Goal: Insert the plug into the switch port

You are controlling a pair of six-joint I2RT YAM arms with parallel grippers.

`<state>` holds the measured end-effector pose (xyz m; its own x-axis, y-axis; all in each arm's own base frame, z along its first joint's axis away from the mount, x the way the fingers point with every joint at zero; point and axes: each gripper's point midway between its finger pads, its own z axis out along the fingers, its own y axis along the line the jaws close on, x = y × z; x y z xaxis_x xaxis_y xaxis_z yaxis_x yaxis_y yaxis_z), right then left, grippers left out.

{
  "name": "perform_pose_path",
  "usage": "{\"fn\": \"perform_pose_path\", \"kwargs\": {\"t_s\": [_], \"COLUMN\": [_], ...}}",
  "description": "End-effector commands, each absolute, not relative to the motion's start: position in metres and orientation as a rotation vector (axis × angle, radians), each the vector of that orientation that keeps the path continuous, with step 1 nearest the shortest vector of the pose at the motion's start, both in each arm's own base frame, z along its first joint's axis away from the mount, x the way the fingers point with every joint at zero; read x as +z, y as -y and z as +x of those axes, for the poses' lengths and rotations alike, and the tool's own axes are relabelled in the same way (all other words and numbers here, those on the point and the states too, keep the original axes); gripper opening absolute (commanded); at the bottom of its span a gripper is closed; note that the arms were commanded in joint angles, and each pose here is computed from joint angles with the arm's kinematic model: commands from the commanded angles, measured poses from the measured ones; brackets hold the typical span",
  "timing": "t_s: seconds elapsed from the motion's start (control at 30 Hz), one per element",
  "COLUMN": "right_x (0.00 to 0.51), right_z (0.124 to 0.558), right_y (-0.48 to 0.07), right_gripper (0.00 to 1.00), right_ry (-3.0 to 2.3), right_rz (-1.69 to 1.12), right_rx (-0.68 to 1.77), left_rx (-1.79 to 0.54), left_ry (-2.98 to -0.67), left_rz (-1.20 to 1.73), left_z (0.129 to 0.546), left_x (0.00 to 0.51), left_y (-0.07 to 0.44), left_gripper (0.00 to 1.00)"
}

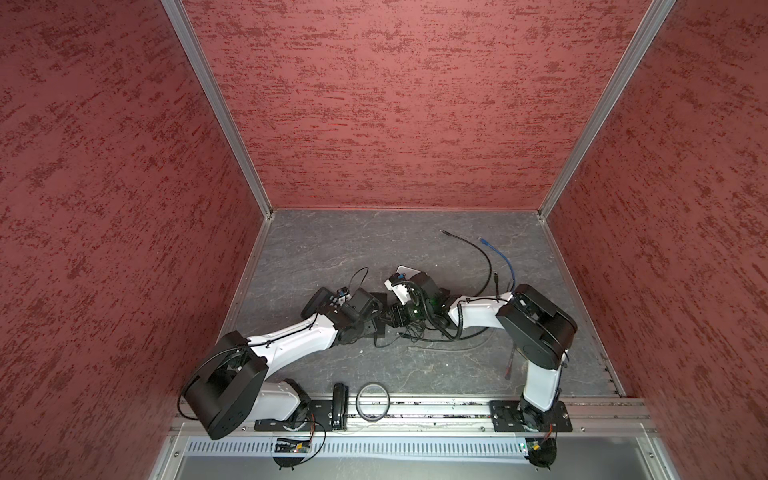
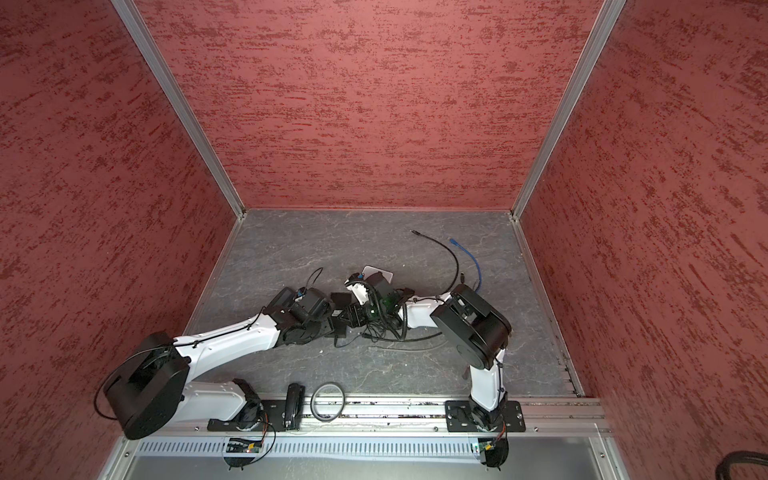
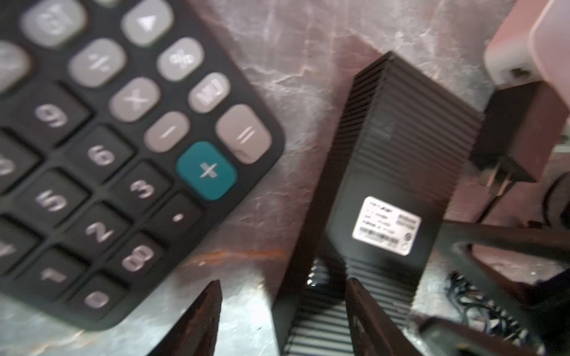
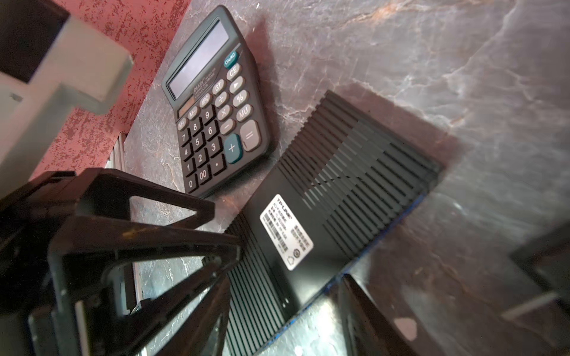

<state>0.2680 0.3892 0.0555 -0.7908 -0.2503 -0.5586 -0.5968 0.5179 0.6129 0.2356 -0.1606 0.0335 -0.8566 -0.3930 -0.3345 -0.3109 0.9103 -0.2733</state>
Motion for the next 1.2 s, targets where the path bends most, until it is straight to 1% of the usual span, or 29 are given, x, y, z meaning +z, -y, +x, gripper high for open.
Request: {"fn": "perform_pose_path", "kwargs": {"t_s": [0.0,0.1,0.23,0.3,0.37,0.4,0.5,0.6,0.77,0.9,1.17], "right_x": [0.066,0.075,0.068,0.065,0.064,0.066,0.081,0.097,0.111,0.119,0.13], "right_z": [0.27,0.267,0.273,0.28,0.289,0.294,0.305,0.316,0.331,0.339,0.338], "right_y": [-0.399,-0.403,-0.397,-0.39,-0.379,-0.374,-0.361,-0.352,-0.333,-0.317,-0.312], "right_gripper": [0.57,0.57,0.59,0.61,0.64,0.65,0.67,0.68,0.69,0.69,0.69], "right_ry": [-2.327,-2.299,-2.348,-2.371,-2.385,-2.382,-2.341,-2.307,-2.281,-2.257,-2.227], "right_rz": [-0.705,-0.714,-0.672,-0.623,-0.561,-0.535,-0.485,-0.464,-0.412,-0.371,-0.391], "right_rx": [1.193,1.23,1.154,1.086,0.994,0.956,0.891,0.829,0.754,0.728,0.743], "left_rx": [-0.272,-0.299,-0.368,-0.385,-0.373,-0.358,-0.304,-0.266,-0.194,-0.178,-0.103], "left_ry": [-2.748,-2.755,-2.733,-2.725,-2.724,-2.725,-2.72,-2.713,-2.738,-2.757,-2.8], "left_rz": [-0.497,-0.492,-0.462,-0.447,-0.431,-0.423,-0.393,-0.348,-0.308,-0.274,-0.224], "left_z": [0.224,0.224,0.228,0.23,0.233,0.234,0.236,0.238,0.239,0.24,0.235], "left_x": [0.013,0.006,0.009,0.011,0.015,0.016,0.022,0.03,0.028,0.024,0.012], "left_y": [0.16,0.164,0.174,0.177,0.178,0.177,0.177,0.18,0.183,0.191,0.198], "left_gripper": [0.61,0.57,0.58,0.6,0.67,0.69,0.73,0.75,0.75,0.75,0.73]}}
